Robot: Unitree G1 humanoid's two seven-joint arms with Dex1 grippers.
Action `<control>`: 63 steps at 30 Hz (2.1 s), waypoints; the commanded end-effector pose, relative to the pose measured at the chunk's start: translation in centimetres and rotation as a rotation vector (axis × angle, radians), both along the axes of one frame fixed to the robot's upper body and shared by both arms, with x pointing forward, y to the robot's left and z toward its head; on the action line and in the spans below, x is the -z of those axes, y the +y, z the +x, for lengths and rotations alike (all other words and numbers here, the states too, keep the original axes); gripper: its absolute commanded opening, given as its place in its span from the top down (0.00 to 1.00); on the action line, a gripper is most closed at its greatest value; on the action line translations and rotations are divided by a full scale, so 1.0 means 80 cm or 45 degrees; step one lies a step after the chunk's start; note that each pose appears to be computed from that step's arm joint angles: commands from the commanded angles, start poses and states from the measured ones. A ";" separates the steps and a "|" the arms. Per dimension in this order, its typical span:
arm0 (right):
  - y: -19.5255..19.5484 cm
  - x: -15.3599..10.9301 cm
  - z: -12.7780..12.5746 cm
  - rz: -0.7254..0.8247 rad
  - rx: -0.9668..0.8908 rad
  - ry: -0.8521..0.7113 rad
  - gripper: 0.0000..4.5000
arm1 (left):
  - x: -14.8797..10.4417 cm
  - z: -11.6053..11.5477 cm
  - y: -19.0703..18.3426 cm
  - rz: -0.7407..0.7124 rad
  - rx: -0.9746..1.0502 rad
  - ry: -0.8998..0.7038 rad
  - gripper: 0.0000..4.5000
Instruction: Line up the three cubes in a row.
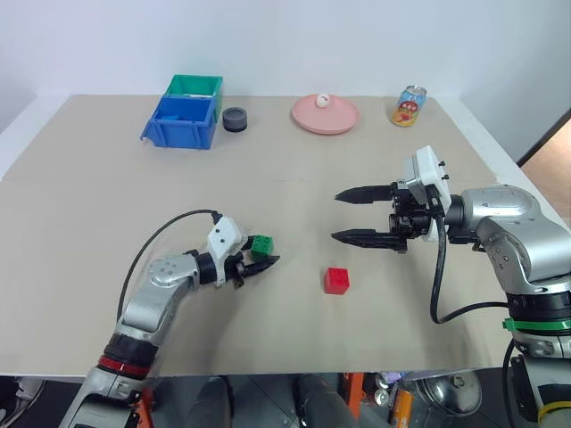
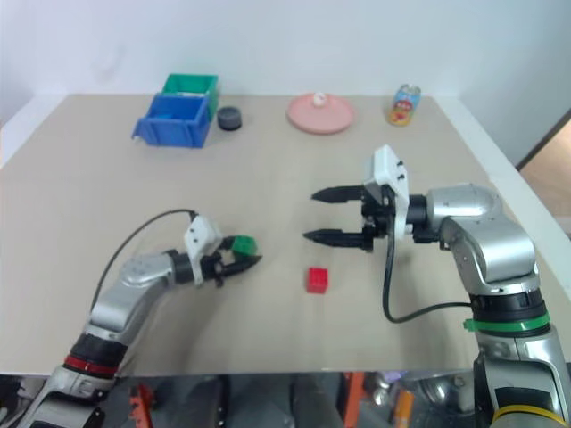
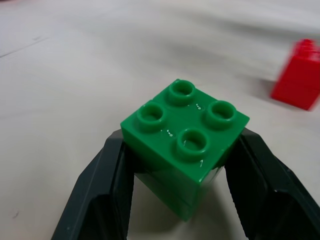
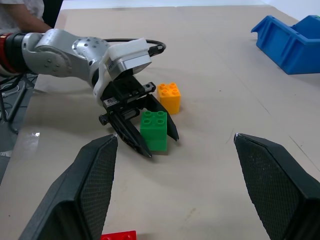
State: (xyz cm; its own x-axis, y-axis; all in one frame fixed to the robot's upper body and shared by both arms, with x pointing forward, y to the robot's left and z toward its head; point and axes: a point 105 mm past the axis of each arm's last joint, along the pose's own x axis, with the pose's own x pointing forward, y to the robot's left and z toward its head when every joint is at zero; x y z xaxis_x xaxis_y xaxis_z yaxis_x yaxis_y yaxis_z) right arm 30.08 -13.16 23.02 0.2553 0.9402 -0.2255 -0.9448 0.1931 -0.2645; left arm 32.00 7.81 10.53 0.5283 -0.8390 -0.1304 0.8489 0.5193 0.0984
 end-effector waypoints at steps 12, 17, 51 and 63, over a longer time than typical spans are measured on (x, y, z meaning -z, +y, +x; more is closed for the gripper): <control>0.009 -0.007 -0.005 0.026 -0.056 -0.046 0.15 | -0.020 -0.020 -0.001 -0.156 -0.109 0.147 0.55; 0.011 -0.007 -0.005 0.028 -0.072 -0.039 0.15 | -0.024 -0.015 -0.014 -0.137 -0.033 0.081 0.55; 0.032 0.002 -0.003 0.002 -0.196 0.048 0.15 | -0.021 -0.069 -0.021 -0.203 0.059 0.078 0.55; 0.035 0.003 -0.004 -0.001 -0.220 0.053 0.15 | -0.001 -0.060 -0.021 -0.130 0.067 0.100 0.55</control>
State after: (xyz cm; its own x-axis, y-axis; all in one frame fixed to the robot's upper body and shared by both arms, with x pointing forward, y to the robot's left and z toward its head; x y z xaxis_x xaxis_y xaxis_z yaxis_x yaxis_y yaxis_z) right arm 29.85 -10.30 21.81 0.0797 0.9655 -0.2479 -0.9817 0.0329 -0.1878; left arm 27.01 6.37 9.94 0.4742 -0.8740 -0.1058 0.8759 0.4805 -0.0436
